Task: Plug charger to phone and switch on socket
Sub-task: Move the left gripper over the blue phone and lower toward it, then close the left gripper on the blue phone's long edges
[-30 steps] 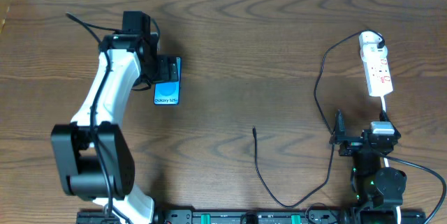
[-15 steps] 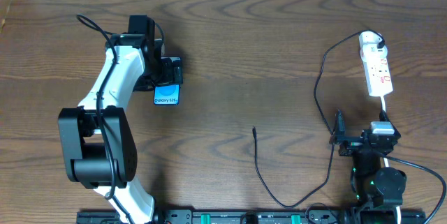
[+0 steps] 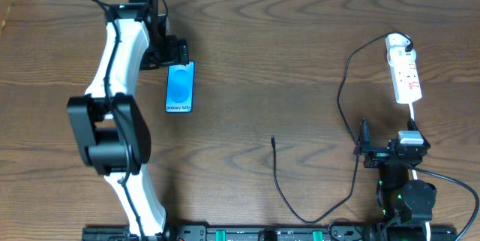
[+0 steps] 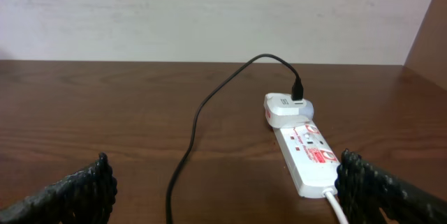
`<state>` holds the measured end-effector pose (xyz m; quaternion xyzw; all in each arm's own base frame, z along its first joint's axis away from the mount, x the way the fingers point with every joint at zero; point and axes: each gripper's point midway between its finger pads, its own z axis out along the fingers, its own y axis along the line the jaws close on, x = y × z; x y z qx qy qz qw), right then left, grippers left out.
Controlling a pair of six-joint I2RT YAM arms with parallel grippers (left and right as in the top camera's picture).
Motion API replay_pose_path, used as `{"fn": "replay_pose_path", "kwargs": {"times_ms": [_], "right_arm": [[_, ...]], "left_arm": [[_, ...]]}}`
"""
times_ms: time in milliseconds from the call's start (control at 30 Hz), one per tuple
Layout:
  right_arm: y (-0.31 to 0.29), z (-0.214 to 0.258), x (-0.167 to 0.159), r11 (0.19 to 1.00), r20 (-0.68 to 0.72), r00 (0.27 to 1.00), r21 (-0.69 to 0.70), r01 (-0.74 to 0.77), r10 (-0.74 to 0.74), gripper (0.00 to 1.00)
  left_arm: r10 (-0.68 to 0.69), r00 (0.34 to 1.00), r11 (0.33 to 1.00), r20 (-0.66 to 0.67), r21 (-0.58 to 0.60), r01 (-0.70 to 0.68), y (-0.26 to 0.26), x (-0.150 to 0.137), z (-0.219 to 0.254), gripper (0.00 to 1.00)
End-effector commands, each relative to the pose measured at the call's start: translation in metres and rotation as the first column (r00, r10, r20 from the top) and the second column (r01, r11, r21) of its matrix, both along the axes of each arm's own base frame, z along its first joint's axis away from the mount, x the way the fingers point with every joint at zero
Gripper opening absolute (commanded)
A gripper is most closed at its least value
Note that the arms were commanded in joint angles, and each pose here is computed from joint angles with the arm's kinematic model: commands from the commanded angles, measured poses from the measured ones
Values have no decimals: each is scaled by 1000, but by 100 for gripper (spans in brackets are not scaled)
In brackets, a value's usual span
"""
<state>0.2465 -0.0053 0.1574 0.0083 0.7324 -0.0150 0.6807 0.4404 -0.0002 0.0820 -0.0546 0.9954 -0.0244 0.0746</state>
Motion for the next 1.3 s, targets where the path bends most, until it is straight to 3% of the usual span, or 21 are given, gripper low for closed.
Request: {"fn": "replay_pose_path", "kwargs": {"times_ms": [0, 233, 1267], "right_arm": [[1, 0, 0, 1000, 2, 1000, 11, -1, 1, 99], [1, 0, 0, 1000, 2, 1000, 11, -1, 1, 99], [1, 0, 0, 1000, 2, 1000, 11, -1, 1, 99]], "left_arm": [[-23, 998, 1000, -53, 12, 24, 2, -1, -19, 98], [-50, 993, 999, -108, 7, 51, -7, -11, -34, 98], [-71, 991, 997, -115, 12, 73, -15, -22, -71, 98]]}}
